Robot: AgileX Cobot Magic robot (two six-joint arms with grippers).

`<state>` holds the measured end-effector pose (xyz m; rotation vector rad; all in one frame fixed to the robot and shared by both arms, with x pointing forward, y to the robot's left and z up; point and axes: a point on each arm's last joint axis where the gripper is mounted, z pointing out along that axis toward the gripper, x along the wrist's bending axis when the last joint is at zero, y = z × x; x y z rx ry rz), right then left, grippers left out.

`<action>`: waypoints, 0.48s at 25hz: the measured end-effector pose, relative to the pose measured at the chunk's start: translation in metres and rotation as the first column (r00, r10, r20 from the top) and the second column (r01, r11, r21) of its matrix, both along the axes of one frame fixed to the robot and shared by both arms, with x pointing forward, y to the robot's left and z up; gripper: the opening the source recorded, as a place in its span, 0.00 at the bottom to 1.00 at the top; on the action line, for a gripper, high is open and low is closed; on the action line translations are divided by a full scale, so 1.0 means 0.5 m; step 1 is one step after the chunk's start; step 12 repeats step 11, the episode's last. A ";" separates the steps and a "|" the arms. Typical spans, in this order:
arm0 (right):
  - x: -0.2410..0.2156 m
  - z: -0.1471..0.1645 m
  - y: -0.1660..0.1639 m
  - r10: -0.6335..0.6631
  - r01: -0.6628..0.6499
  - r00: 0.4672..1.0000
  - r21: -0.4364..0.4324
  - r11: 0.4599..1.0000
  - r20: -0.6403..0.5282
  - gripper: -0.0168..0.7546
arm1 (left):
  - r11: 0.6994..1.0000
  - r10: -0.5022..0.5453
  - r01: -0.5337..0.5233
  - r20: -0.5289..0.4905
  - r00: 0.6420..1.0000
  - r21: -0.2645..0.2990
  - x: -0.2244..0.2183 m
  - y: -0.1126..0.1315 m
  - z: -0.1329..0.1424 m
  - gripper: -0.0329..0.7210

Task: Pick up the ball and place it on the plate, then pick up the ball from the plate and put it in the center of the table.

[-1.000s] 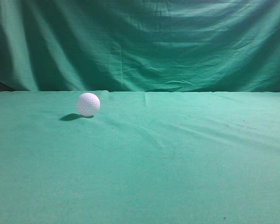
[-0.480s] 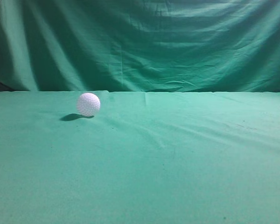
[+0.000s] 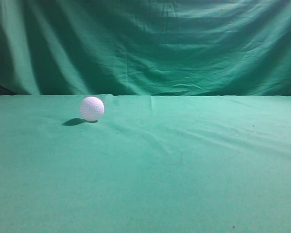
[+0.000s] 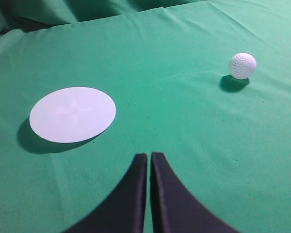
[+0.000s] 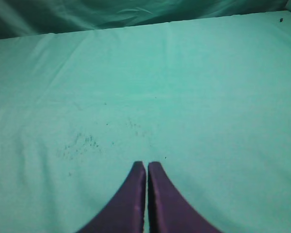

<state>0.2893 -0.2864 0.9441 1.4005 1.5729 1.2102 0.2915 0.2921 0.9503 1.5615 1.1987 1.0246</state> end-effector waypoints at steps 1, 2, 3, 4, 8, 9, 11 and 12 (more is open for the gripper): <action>0.000 0.000 0.000 0.000 0.000 1.000 0.000 1.000 0.000 0.02 | 1.000 0.000 0.000 -0.002 1.000 0.000 0.000 0.000 0.000 0.04; 0.000 0.000 0.000 0.000 0.000 1.000 0.000 1.000 0.000 0.02 | 1.000 0.000 0.000 -0.002 1.000 0.000 0.000 0.000 0.000 0.04; 0.000 0.000 0.000 0.000 0.000 1.000 0.000 1.000 0.000 0.02 | 1.000 0.000 0.000 -0.002 1.000 0.000 0.000 0.000 0.000 0.04; 0.000 0.000 0.000 0.000 0.000 1.000 0.000 1.000 0.000 0.02 | 1.000 0.000 0.000 -0.002 1.000 0.000 0.000 0.000 0.000 0.04; 0.000 0.000 0.000 0.000 0.000 1.000 0.000 1.000 0.000 0.02 | 1.000 0.000 0.000 -0.001 1.000 0.002 0.000 0.000 0.000 0.04; 0.000 0.000 0.000 0.000 0.000 1.000 0.000 1.000 0.000 0.02 | 1.000 0.000 0.000 -0.001 1.000 0.002 0.000 0.000 0.000 0.04; 0.000 0.000 0.000 0.000 0.000 1.000 0.000 1.000 0.000 0.02 | 1.000 0.000 0.000 -0.001 1.000 0.002 0.000 0.000 0.000 0.04; 0.000 0.000 0.000 0.000 0.000 1.000 0.000 1.000 0.000 0.02 | 1.000 0.000 0.000 -0.001 1.000 0.002 0.000 0.000 0.000 0.04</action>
